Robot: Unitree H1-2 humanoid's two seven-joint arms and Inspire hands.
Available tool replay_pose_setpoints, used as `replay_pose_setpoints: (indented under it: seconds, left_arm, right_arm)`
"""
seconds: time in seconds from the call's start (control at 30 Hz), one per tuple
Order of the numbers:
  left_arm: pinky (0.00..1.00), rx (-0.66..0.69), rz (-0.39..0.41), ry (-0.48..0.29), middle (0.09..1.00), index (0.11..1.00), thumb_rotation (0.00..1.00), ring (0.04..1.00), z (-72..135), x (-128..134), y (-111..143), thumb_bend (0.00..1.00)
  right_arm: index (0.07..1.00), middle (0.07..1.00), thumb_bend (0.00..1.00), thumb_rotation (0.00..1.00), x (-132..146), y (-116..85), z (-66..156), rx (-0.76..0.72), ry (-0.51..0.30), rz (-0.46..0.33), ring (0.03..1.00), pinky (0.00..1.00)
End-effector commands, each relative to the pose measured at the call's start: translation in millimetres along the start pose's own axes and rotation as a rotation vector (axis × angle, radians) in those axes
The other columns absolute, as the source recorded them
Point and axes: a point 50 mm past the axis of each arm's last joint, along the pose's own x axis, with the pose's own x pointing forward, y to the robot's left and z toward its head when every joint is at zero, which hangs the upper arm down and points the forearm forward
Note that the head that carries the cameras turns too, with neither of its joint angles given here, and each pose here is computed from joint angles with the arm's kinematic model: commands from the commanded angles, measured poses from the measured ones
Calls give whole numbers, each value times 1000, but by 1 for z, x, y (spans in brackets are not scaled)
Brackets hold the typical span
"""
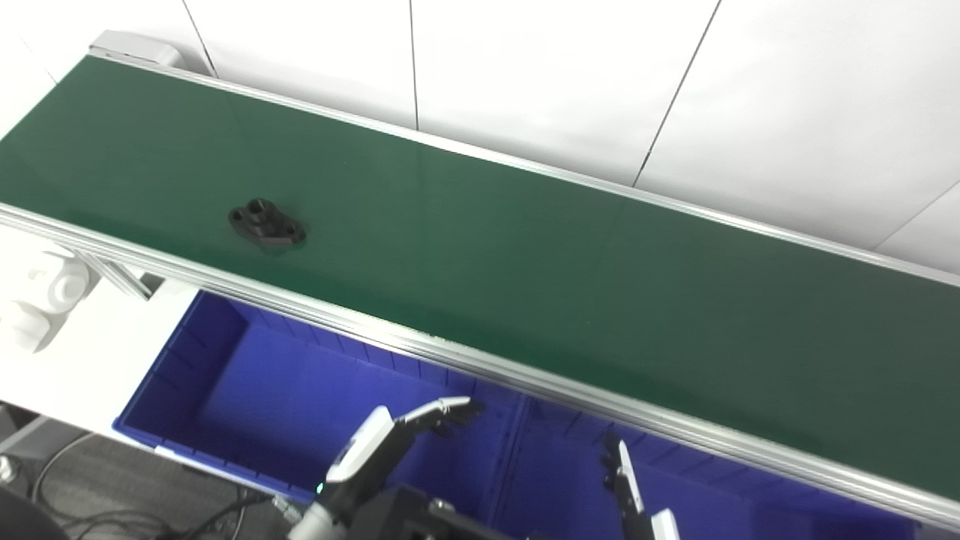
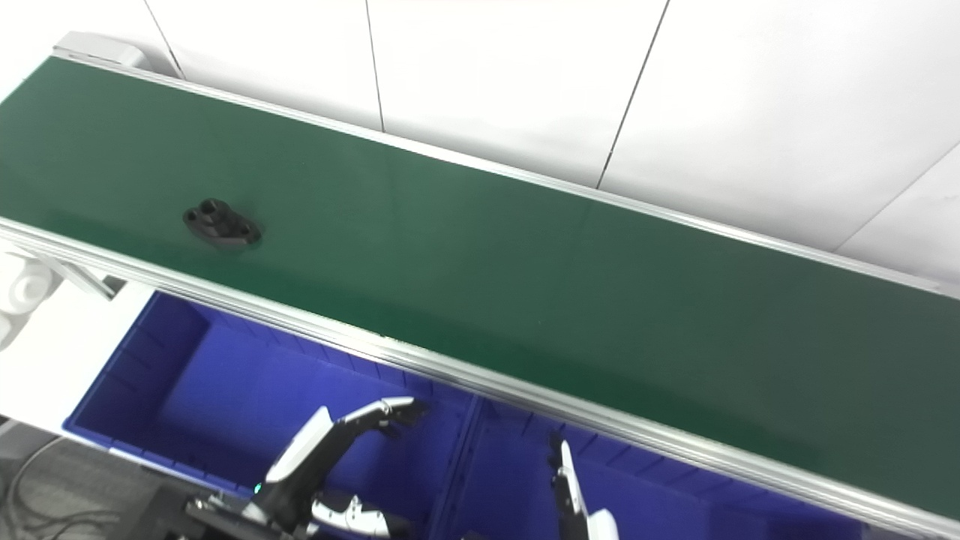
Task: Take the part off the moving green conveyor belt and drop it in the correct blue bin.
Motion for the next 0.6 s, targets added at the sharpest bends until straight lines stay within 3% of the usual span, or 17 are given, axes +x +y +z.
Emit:
replay_pose_setpoints:
  seconds: [0.0,0.57]
  left_arm:
    - [648,10,12,-39,802,797,533,746,2,-2,6,928]
    - [638,13,2,-30,795,783,539,745,-6,-3,7,925]
  right_arm:
    - [1000,971,759,442,3,-1,8,14,-69,-23,932,878]
    - [1000,961,769,453,7,5,4,17,-80,-21,920,848]
